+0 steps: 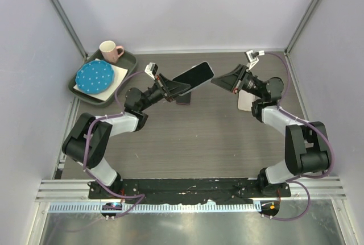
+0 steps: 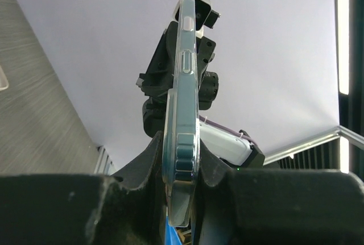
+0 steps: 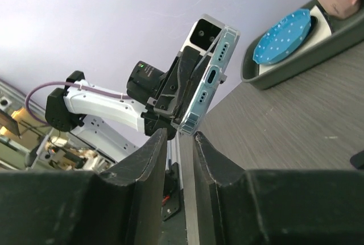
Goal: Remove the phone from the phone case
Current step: Adjust the phone.
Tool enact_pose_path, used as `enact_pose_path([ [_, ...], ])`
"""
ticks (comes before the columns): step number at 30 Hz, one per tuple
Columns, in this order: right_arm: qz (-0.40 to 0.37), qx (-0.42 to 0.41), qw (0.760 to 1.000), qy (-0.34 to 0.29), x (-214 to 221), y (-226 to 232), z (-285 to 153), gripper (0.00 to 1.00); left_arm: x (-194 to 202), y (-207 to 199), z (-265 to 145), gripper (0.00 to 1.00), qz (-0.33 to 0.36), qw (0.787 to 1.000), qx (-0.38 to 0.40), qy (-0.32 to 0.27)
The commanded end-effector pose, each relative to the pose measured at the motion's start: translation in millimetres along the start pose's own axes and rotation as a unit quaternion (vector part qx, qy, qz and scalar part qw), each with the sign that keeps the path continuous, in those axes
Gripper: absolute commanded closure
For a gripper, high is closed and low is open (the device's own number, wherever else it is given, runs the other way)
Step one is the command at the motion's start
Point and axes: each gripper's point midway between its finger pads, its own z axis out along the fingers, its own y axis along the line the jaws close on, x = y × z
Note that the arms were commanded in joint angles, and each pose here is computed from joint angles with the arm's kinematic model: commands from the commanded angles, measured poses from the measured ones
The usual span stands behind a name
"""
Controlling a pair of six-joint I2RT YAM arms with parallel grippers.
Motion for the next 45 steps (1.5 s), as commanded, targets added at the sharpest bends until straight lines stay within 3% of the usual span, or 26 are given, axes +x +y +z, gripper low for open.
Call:
enact_pose_path([
  [1, -0.261, -0.150, 0.954, -0.018, -17, 104, 2, 0.69, -2, -63, 2, 1.00, 0.064, 0.992, 0.104, -0.006],
  [5, -0.240, -0.133, 0.962, -0.011, -18, 93, 5, 0.60, -1, -68, 1, 1.00, 0.067, 0.992, 0.112, -0.002],
  [20, -0.201, -0.058, 0.976, -0.053, -43, 51, 9, 0.67, 3, -81, -3, 1.00, 0.079, 0.988, 0.134, 0.004],
  [27, -0.185, -0.005, 0.981, -0.057, -54, 29, 9, 0.59, 5, -83, -3, 1.00, 0.085, 0.987, 0.139, 0.007],
  [35, -0.168, -0.049, 0.983, -0.051, -45, 39, 6, 0.67, 4, -84, -4, 1.00, 0.085, 0.986, 0.142, 0.003],
  [39, -0.161, -0.091, 0.982, -0.034, -37, 58, 5, 0.60, 4, -84, -3, 1.00, 0.087, 0.986, 0.145, 0.002],
  [45, -0.154, -0.078, 0.985, -0.016, -29, 50, 4, 0.56, 4, -90, -4, 1.00, 0.101, 0.983, 0.154, 0.003],
])
